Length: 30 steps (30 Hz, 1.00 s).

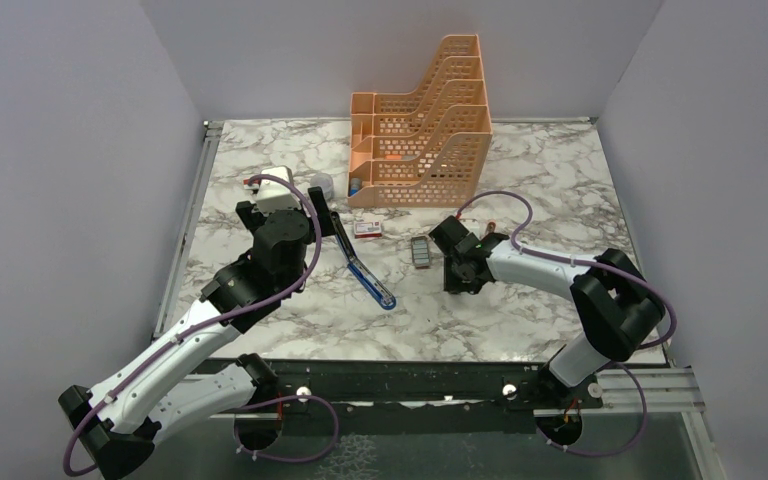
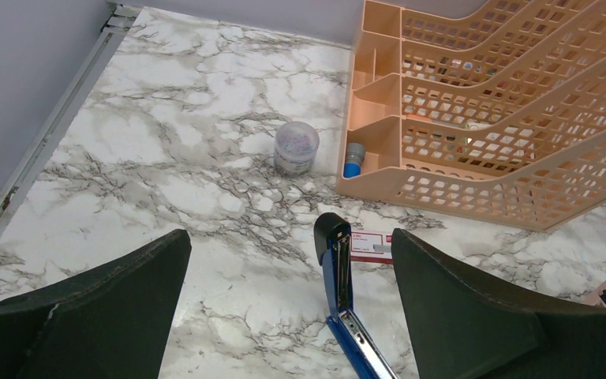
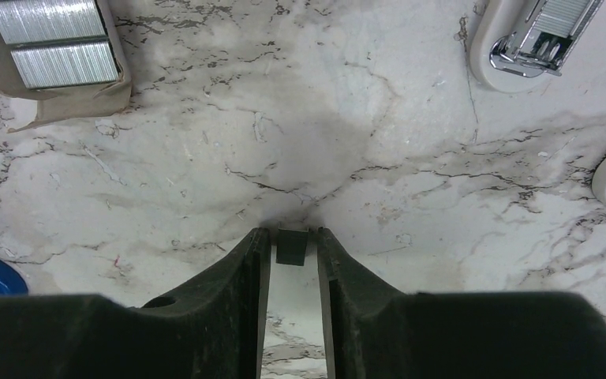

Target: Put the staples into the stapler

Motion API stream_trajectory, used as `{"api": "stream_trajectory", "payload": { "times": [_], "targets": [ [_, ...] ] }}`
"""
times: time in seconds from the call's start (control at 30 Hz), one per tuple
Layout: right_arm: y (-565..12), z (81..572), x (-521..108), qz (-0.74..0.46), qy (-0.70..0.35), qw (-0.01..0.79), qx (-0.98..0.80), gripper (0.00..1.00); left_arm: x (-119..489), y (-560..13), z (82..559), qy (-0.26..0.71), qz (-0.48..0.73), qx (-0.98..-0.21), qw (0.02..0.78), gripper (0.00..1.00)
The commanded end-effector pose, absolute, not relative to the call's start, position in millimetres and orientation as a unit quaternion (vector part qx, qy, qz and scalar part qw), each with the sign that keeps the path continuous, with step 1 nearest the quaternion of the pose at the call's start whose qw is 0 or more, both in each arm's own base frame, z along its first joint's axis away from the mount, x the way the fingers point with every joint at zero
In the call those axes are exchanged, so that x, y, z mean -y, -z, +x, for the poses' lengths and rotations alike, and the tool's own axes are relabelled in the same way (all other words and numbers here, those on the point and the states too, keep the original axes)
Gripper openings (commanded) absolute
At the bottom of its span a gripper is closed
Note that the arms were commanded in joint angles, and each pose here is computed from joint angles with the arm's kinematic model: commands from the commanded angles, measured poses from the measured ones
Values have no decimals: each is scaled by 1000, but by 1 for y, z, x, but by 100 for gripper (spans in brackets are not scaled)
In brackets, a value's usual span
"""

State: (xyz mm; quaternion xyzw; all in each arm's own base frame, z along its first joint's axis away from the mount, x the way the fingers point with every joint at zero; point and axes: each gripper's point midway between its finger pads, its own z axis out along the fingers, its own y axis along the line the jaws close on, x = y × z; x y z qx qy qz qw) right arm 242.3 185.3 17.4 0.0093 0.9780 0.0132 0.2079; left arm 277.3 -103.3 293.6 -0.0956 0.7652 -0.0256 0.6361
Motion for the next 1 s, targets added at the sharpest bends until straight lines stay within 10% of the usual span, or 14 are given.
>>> {"api": "stream_trajectory", "payload": {
  "times": [0.0, 0.97],
  "targets": [
    [-15, 243, -179, 25, -6, 212, -977, 36, 106, -297, 278, 35, -96, -761, 640, 98],
    [-14, 254, -172, 50, 8, 224, -973, 22, 105, -298, 277, 36, -96, -760, 641, 98]
  ]
}}
